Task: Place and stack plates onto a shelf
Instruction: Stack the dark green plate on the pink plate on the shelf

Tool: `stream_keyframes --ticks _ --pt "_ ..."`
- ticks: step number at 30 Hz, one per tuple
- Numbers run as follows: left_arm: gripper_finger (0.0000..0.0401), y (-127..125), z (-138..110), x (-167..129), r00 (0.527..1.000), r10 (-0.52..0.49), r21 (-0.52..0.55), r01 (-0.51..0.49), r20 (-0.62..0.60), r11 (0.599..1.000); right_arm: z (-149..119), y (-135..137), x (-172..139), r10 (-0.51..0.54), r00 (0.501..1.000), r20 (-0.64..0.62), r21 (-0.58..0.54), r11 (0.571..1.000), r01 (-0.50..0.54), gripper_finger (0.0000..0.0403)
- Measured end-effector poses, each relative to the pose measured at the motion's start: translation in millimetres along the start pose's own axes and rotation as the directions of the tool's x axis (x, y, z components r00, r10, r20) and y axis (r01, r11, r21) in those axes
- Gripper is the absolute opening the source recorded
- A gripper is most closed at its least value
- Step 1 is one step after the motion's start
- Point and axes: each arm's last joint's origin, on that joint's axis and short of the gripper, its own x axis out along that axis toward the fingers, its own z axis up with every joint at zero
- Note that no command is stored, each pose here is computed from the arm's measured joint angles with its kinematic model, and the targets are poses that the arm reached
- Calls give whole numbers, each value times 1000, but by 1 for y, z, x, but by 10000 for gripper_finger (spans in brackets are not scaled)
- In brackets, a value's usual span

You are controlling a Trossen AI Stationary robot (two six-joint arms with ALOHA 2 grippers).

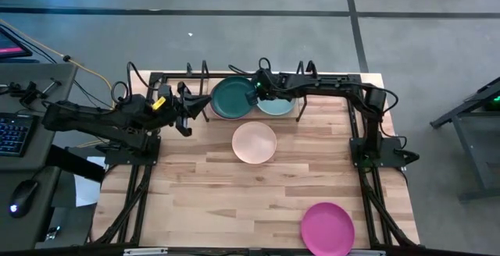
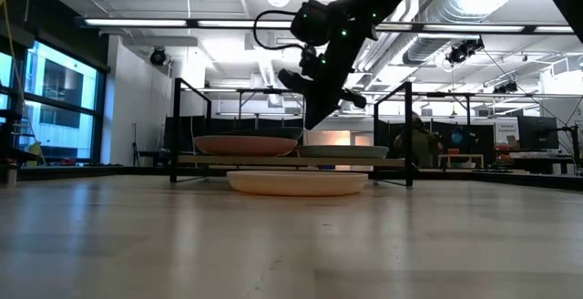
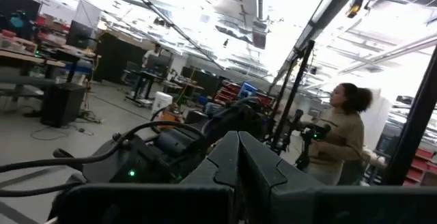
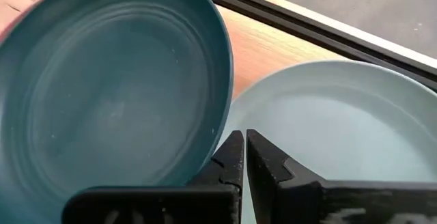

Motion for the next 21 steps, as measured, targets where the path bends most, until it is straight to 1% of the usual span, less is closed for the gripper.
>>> stream_keyframes --ticks 9,16,21 --pt "0 0 0 0 1000 4 -2 -4 1 1000 0 2 3 18 1000 16 30 999 -19 0" --pt "0 1 0 0 1000 19 -26 -19 4 999 0 2 3 22 1000 17 31 999 -22 0" --pt "0 1 0 0 1000 21 -26 -21 5 999 1 1 3 -11 999 37 31 999 10 0"
